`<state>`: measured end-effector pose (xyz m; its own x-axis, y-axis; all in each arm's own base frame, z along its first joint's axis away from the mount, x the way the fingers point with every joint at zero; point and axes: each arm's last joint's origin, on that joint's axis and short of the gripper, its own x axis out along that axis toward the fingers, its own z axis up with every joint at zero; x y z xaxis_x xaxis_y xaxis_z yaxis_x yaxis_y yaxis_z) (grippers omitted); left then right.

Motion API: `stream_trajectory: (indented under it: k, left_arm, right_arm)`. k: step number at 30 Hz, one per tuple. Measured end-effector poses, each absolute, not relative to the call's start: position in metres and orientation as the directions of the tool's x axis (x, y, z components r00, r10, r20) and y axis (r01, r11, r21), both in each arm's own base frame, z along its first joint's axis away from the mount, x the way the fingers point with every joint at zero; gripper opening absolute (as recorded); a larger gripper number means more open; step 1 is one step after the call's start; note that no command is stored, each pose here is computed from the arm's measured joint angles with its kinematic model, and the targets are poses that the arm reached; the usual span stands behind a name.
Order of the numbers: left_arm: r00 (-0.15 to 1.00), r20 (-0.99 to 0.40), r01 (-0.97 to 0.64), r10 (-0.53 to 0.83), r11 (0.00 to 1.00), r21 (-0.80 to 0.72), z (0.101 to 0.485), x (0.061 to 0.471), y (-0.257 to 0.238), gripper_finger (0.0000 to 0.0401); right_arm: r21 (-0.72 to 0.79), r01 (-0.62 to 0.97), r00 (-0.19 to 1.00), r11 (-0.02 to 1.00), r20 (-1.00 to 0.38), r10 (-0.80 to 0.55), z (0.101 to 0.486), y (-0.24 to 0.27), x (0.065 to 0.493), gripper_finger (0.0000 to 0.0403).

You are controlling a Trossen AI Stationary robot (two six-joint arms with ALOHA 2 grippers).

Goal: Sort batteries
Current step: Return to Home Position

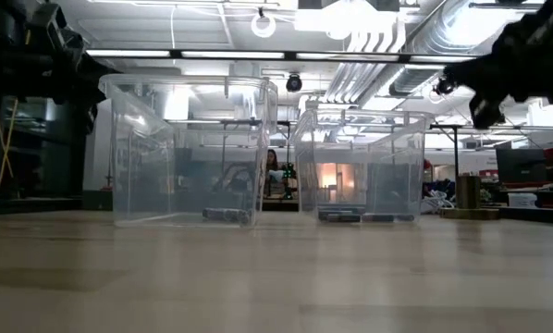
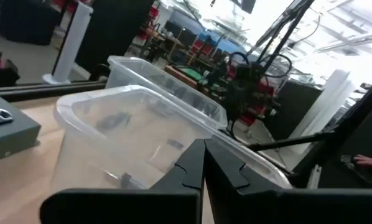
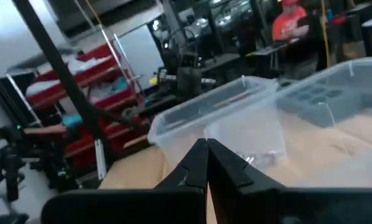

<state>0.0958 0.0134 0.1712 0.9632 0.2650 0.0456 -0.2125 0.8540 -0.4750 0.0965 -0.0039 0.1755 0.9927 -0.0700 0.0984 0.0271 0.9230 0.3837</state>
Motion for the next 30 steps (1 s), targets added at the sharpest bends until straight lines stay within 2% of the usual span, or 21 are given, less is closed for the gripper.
stream_trajectory:
  k: [4,23,30]
  left_arm:
    - [0.969,0.044,-0.193,0.242,0.859,-0.474,0.171,0.096,0.011,0.0]
    - [0.974,0.04,-0.176,0.221,0.863,-0.474,0.171,0.097,0.009,0.0]
    - [0.974,0.04,-0.177,0.222,0.863,-0.474,0.171,0.097,0.009,0.0]
  right_arm:
    - [0.385,0.015,0.984,0.923,0.156,-0.081,0.181,-0.004,0.096,0.0]
    - [0.383,0.077,0.996,0.921,0.018,-0.091,0.168,-0.005,0.098,0.0]
    - [0.383,0.077,0.996,0.921,0.017,-0.091,0.168,-0.005,0.098,0.0]
